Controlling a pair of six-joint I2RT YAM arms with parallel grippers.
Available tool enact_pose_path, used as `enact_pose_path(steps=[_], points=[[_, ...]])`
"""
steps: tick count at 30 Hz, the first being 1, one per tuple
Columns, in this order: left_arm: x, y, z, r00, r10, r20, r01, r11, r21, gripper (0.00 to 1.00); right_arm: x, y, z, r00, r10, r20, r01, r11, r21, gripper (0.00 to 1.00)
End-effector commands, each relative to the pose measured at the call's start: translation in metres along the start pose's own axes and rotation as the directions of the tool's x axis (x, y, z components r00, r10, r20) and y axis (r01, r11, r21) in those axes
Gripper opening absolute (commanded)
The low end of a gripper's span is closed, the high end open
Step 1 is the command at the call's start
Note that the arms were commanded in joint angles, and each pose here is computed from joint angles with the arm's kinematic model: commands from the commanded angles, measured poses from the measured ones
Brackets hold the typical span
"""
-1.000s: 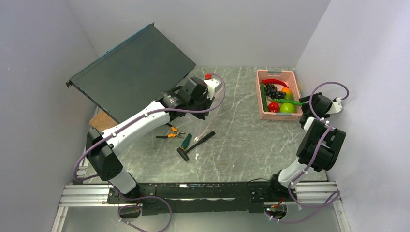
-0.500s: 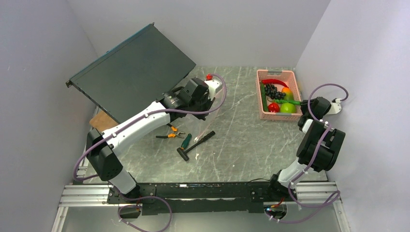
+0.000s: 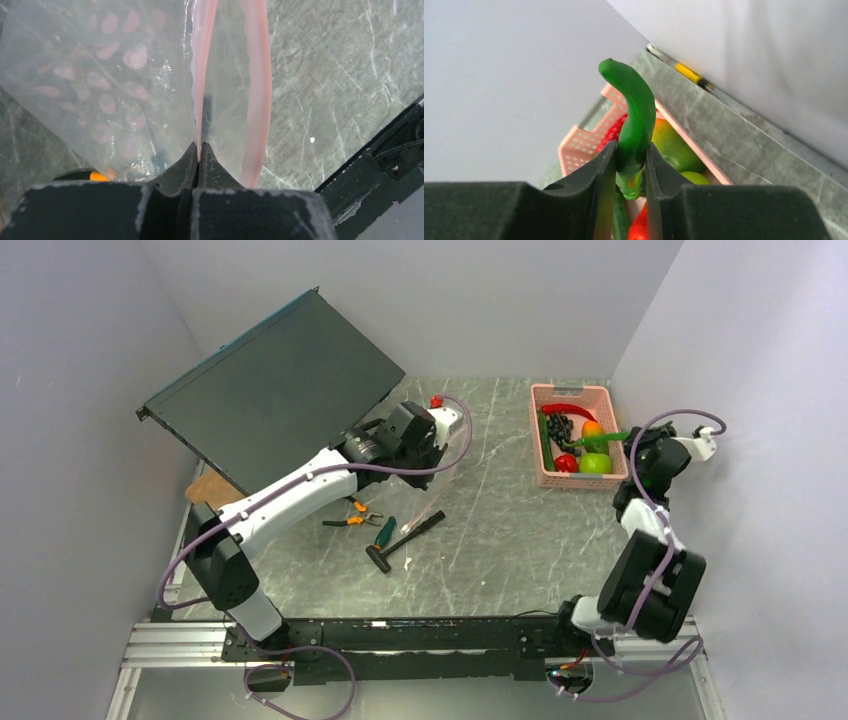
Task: Place the food in the zip-top bag and seal the zipper
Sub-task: Pick up the fake vegetable from the bin, then place the fake vegetable in the zipper food storage bag.
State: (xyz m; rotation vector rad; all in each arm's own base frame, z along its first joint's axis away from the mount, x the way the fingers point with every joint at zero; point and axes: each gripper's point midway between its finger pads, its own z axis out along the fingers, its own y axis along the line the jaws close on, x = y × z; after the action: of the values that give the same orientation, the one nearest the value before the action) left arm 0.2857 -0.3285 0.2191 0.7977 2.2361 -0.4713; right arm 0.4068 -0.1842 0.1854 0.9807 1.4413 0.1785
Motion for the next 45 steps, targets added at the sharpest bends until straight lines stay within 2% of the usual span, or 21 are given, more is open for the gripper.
enact_pose_path(steps=[1,4,10,14,18,21,24,27,30,32,36,41,45], points=[[-0.017,-0.017,-0.009,0.999,-0.026,0.035,0.022,0.994,0.107,0.00,-0.035,0.043,-0.034,0.985,-0.116,0.125,0.125,0.990,-0.065,0.00],[-0.018,-0.017,-0.012,0.998,-0.033,0.045,0.027,0.993,0.111,0.00,-0.041,0.069,-0.055,0.971,-0.178,0.157,0.194,0.977,-0.092,0.00],[-0.023,-0.012,-0.018,0.997,-0.016,0.080,0.009,0.996,0.086,0.00,-0.015,0.124,-0.104,0.961,-0.255,0.109,0.274,0.935,-0.223,0.00],[-0.027,-0.009,-0.023,0.994,0.000,0.107,-0.007,0.998,0.069,0.00,-0.008,0.160,-0.145,0.973,-0.225,0.058,0.231,0.908,-0.349,0.00],[-0.033,-0.002,-0.033,0.987,-0.001,0.162,-0.002,1.000,0.019,0.00,0.013,0.199,-0.186,0.973,-0.223,-0.067,0.158,0.844,-0.513,0.00],[-0.037,0.014,-0.040,0.976,-0.022,0.215,0.040,0.996,-0.079,0.00,0.028,0.224,-0.220,0.953,-0.256,-0.162,0.097,0.765,-0.637,0.00],[-0.039,0.018,-0.045,0.971,-0.038,0.234,0.063,0.993,-0.102,0.00,0.042,0.242,-0.255,0.922,-0.306,-0.237,0.038,0.681,-0.731,0.00],[-0.041,0.019,-0.048,0.967,-0.049,0.248,0.078,0.991,-0.109,0.00,0.050,0.261,-0.291,0.890,-0.363,-0.276,-0.026,0.564,-0.825,0.00],[-0.042,0.020,-0.052,0.963,-0.052,0.265,0.085,0.990,-0.112,0.00,0.044,0.277,-0.322,0.880,-0.401,-0.256,-0.054,0.451,-0.891,0.00],[-0.042,0.021,-0.050,0.961,-0.044,0.273,0.078,0.990,-0.114,0.00,0.034,0.285,-0.336,0.883,-0.406,-0.236,-0.055,0.409,-0.911,0.00],[-0.040,0.015,-0.045,0.969,-0.043,0.242,0.066,0.994,-0.086,0.00,0.008,0.298,-0.345,0.916,-0.348,-0.201,-0.049,0.400,-0.915,0.00],[-0.036,0.011,-0.040,0.972,-0.053,0.227,0.068,0.996,-0.060,0.00,-0.015,0.325,-0.358,0.933,-0.309,-0.185,-0.078,0.327,-0.942,0.00],[-0.040,0.005,-0.048,0.970,-0.064,0.235,0.071,0.997,-0.020,0.00,-0.024,0.334,-0.358,0.950,-0.296,-0.104,-0.010,0.304,-0.953,0.00]])
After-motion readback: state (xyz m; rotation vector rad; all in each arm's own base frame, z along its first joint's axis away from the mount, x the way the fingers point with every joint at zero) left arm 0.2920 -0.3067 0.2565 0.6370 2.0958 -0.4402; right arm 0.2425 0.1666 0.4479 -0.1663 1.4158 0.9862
